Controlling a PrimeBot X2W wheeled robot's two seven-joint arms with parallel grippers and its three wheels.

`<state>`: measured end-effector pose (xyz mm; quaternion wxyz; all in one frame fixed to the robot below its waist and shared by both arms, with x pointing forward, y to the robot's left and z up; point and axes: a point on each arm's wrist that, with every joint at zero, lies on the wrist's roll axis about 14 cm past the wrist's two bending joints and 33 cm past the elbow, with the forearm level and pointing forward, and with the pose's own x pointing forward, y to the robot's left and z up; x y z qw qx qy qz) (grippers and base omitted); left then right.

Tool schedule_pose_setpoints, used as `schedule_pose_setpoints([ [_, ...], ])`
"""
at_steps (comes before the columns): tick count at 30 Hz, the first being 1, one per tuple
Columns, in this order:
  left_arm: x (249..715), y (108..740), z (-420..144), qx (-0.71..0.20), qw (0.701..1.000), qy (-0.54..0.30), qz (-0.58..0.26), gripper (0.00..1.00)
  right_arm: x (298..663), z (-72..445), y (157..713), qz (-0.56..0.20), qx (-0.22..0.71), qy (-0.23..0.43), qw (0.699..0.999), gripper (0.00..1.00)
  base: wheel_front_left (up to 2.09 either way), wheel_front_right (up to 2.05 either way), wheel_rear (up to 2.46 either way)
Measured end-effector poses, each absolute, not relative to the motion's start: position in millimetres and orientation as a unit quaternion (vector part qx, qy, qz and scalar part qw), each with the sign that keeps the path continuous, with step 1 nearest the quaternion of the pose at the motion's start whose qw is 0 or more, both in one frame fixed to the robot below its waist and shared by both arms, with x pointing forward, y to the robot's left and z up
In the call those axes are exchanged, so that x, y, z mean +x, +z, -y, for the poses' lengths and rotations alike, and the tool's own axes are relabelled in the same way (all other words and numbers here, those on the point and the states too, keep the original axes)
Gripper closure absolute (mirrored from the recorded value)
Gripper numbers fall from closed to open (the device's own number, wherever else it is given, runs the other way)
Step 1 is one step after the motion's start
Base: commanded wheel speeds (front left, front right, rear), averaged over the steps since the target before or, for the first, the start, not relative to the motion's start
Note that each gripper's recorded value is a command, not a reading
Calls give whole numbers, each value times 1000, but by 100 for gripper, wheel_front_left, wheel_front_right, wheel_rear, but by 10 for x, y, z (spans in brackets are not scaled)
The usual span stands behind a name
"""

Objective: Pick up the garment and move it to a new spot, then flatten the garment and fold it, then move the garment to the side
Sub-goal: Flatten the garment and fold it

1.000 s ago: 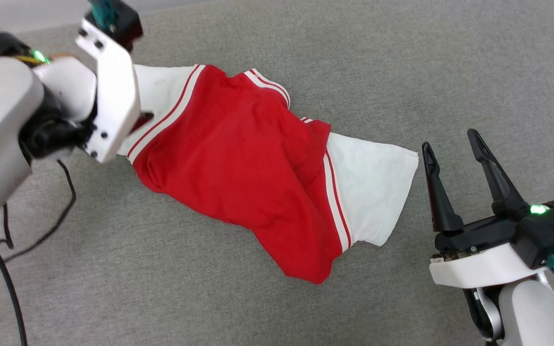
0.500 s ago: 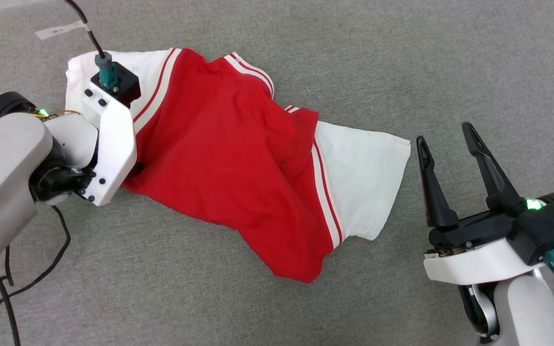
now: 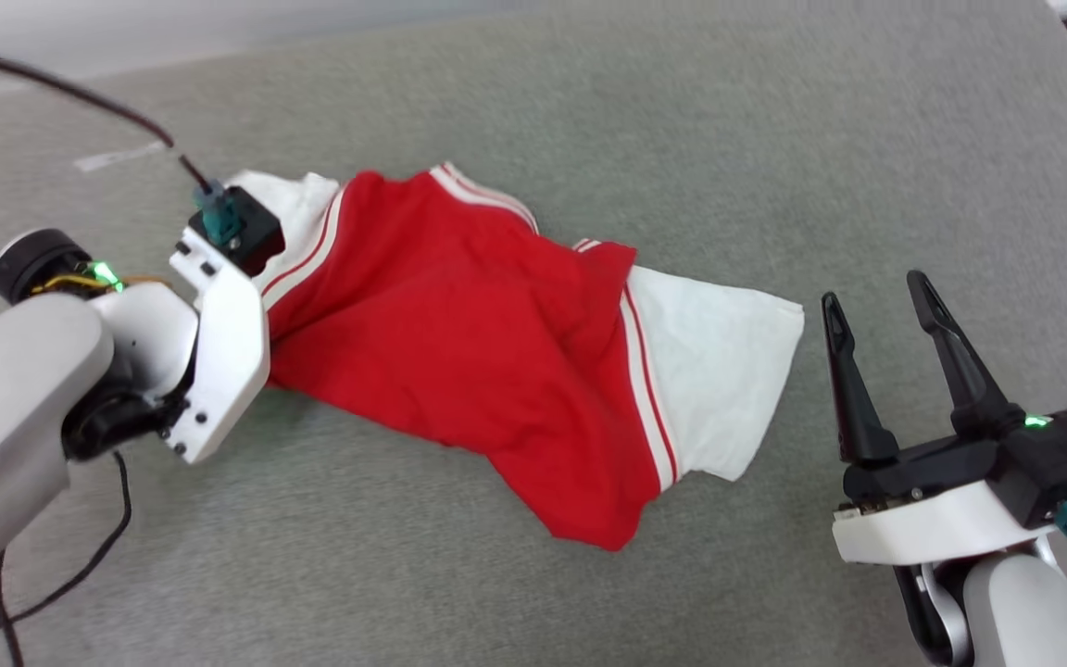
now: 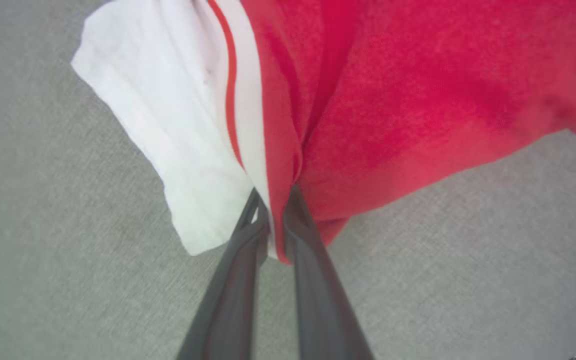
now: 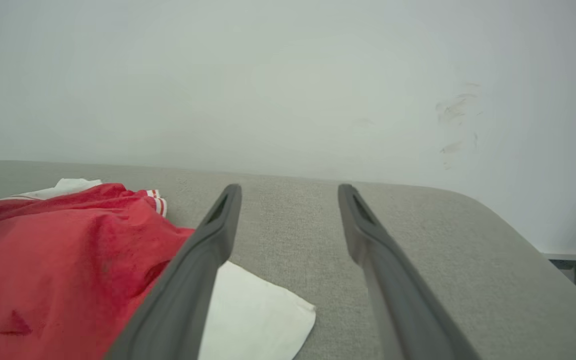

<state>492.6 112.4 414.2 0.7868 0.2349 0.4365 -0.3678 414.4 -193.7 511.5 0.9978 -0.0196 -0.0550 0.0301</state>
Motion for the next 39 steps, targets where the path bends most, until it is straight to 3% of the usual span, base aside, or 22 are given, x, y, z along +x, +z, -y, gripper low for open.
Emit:
schedule_pose_setpoints([
  [13,4007,4404,-1543,211,826,-332,-404,100,4049,1692,5273,79,-7,65,995,0,0,0,0],
  [20,3348,4074,-1475,164,804,-341,-459,100,4049,1602,5285,81,-5,78,994,0,0,0,0],
  [26,3085,3778,-1375,113,792,-338,-495,100,4054,1598,5259,77,-5,80,994,0,0,0,0],
  [27,3099,3764,-1375,109,796,-335,-493,0,4054,1597,5256,77,-6,80,994,0,0,0,0],
  [39,3729,4533,-1634,115,872,-291,-376,0,4016,1592,5279,79,-4,82,994,0,0,0,0],
])
